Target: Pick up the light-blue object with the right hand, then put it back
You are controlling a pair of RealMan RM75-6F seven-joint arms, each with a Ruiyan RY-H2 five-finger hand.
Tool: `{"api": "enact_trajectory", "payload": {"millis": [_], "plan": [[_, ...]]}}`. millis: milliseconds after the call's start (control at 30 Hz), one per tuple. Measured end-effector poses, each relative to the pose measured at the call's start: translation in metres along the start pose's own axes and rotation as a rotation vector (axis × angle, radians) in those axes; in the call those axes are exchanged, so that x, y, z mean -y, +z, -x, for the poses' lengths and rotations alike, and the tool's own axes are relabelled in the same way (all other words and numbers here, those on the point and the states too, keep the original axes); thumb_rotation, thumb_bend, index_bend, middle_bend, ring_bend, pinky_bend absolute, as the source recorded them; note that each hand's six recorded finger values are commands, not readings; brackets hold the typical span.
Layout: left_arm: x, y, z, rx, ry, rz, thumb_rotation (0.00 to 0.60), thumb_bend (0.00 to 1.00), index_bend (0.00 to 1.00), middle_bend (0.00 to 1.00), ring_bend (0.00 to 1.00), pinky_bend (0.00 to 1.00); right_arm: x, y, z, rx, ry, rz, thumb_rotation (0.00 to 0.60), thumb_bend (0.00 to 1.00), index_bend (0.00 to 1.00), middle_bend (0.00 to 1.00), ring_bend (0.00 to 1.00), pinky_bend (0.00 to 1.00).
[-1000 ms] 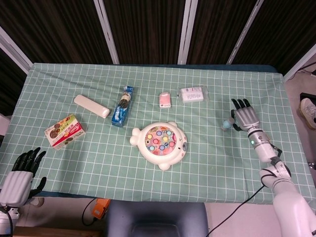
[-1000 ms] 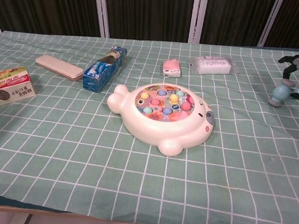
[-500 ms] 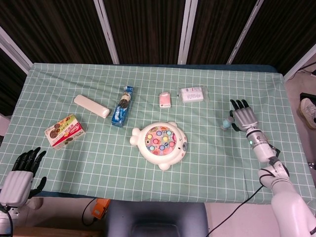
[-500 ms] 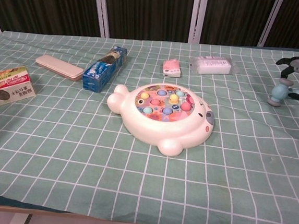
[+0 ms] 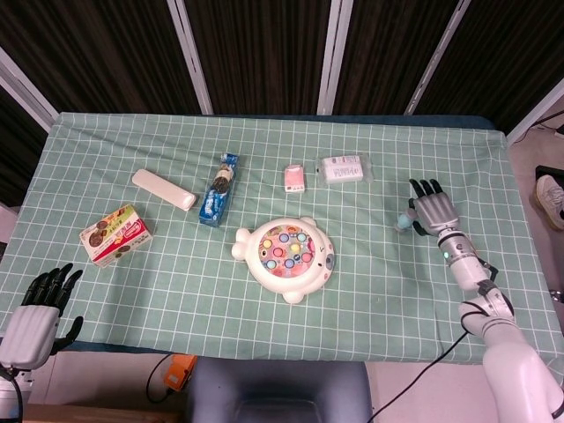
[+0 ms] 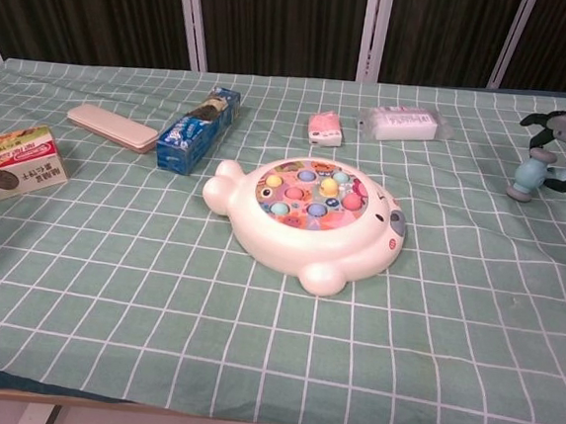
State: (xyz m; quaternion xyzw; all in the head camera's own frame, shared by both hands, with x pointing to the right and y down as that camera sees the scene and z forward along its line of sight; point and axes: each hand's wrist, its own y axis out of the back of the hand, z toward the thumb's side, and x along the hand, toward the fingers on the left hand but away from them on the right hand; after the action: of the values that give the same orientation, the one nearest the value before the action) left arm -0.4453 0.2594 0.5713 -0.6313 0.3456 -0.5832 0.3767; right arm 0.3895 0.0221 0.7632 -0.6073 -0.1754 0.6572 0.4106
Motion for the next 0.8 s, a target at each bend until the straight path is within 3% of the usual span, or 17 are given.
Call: {"api": "enact_trajectory", "payload": {"millis": [800], "plan": [[0.0008,0.0008,0.0007,0.004,-0.004,-0.002,0.600,0.40,0.00,0.00,0.00,0.10,0.0012,-0.0011,-0.0005,0.006,0.005,0.010,0.600,0.56,0.65,0.17,0.00,0.00]]}}
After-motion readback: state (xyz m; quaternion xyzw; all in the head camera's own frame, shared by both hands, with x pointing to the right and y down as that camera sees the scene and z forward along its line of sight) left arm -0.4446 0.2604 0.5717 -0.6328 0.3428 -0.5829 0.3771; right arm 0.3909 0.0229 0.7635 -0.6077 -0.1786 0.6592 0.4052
